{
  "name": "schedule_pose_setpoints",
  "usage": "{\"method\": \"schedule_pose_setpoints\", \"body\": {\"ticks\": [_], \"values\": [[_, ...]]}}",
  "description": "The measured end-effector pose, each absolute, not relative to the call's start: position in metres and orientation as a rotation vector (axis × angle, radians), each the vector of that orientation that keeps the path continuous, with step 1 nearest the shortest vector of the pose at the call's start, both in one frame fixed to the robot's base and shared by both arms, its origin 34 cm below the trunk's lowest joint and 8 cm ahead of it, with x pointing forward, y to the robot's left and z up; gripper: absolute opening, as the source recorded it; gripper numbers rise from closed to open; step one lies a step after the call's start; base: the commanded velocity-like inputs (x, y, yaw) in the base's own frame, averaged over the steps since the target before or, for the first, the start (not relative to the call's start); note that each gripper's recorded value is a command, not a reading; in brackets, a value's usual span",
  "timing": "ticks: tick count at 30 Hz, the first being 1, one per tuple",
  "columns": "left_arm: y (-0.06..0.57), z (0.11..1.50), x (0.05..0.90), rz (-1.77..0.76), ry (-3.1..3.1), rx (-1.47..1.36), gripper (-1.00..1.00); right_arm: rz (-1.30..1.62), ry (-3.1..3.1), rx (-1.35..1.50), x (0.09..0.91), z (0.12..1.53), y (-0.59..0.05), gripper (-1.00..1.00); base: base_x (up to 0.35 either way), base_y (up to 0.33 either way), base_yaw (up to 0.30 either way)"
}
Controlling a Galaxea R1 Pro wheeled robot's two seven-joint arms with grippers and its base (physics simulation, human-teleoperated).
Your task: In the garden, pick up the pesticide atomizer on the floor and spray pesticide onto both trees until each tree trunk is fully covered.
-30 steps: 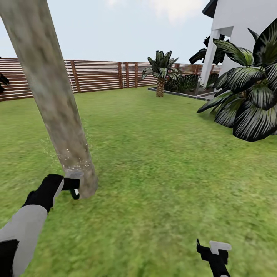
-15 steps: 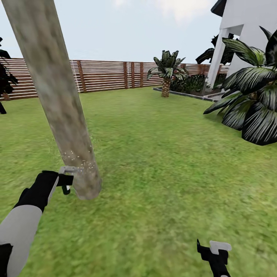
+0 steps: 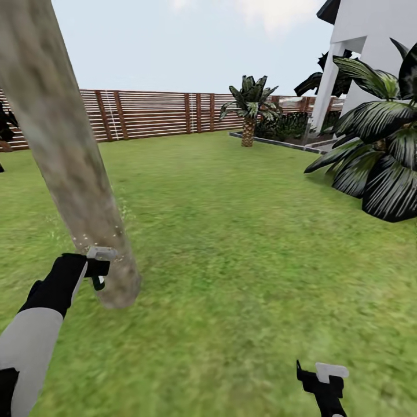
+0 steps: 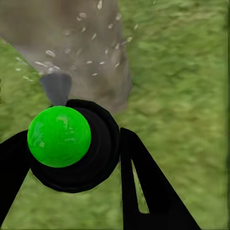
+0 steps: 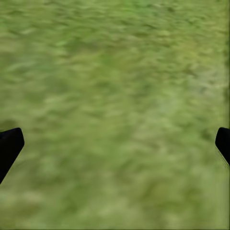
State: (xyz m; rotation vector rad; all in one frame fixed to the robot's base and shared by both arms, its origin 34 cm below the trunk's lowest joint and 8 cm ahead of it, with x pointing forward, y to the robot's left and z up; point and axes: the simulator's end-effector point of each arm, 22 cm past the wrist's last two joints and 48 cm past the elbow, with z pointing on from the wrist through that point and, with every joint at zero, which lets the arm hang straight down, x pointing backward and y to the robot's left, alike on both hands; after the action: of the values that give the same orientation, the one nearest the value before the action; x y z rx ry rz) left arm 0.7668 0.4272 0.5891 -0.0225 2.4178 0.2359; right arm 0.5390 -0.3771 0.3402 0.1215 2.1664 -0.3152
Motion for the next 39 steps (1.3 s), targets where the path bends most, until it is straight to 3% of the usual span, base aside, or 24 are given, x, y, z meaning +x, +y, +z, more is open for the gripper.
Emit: {"method": "schedule_pose_setpoints", "body": {"ticks": [6,19,39], "values": [[0.428,0.588,0.763,0.235,2.442,-0.038,-1.00,-0.315,2.167,0.122,0.539,0.340,-0.377,1.00,0.278,-0.167,0.064],[0.433,0.589,0.761,0.243,2.443,-0.043,-1.00,-0.315,2.167,0.121,0.539,0.340,-0.377,1.00,0.258,-0.174,0.270],[0.434,0.571,0.750,0.247,2.475,-0.041,-1.00,-0.313,2.167,0.120,0.539,0.340,-0.376,1.00,-0.021,-0.205,0.019]]}}
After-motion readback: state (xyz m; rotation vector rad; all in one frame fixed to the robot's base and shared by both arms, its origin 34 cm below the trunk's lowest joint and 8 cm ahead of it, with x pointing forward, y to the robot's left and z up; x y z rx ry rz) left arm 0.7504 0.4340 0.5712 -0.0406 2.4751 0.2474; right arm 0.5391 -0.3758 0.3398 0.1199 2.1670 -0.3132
